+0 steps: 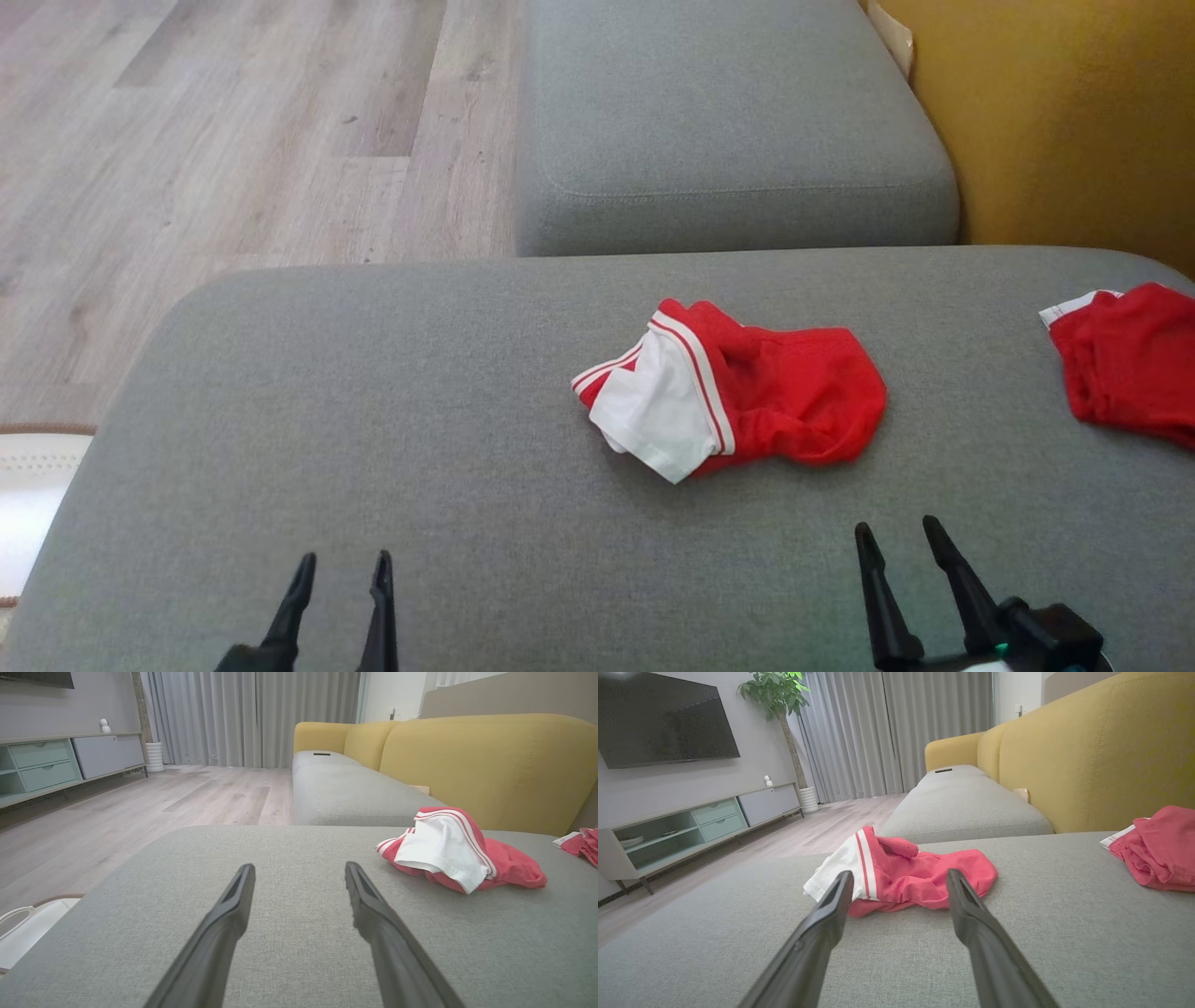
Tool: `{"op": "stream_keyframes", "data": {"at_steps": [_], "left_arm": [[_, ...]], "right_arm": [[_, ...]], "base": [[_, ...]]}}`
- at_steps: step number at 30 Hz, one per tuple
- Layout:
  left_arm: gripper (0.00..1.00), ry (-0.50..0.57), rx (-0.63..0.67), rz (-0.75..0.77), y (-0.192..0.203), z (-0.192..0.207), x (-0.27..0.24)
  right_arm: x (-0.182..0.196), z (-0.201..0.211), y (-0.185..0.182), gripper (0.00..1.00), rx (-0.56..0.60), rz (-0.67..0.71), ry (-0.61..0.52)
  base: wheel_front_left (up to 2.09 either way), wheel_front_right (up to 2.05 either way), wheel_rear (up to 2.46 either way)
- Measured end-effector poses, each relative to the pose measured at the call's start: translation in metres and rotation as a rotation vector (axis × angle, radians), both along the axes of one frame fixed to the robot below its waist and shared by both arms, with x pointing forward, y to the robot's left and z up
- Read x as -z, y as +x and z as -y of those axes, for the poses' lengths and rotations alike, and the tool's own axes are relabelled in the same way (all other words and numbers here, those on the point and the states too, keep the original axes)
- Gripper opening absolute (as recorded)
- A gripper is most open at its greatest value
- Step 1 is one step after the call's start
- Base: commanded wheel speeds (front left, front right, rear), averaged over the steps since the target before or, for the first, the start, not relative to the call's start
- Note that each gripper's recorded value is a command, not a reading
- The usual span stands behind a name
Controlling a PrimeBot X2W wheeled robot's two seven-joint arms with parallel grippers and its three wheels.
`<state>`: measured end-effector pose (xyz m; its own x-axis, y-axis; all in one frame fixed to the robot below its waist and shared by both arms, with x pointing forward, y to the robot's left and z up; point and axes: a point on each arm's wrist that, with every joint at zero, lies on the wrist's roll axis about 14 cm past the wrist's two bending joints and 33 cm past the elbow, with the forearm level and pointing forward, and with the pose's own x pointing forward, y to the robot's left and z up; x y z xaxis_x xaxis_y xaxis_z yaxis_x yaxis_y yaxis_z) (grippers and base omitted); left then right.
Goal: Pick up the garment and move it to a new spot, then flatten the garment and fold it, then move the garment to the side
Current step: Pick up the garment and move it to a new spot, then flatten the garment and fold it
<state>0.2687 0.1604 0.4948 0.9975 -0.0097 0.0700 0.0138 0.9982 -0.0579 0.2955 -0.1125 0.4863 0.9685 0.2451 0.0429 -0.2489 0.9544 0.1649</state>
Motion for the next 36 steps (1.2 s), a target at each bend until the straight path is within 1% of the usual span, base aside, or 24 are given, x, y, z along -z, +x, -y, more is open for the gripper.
{"op": "stream_keyframes", "data": {"at_steps": [17, 36], "left_arm": [[1.00, 0.021, 0.004, 0.004, 0.0011, 0.0007, -0.0010], [1.00, 0.022, -0.006, -0.006, 0.0016, -0.0026, 0.0015]], "right_arm": [[-0.0025, 0.0008, -0.0003, 1.00, 0.003, 0.008, 0.003], [-0.0021, 0.0000, 0.0011, 1.00, 0.001, 0.005, 0.004]], "base": [[0.00, 0.00, 0.00], [0.00, 0.00, 0.00]]}}
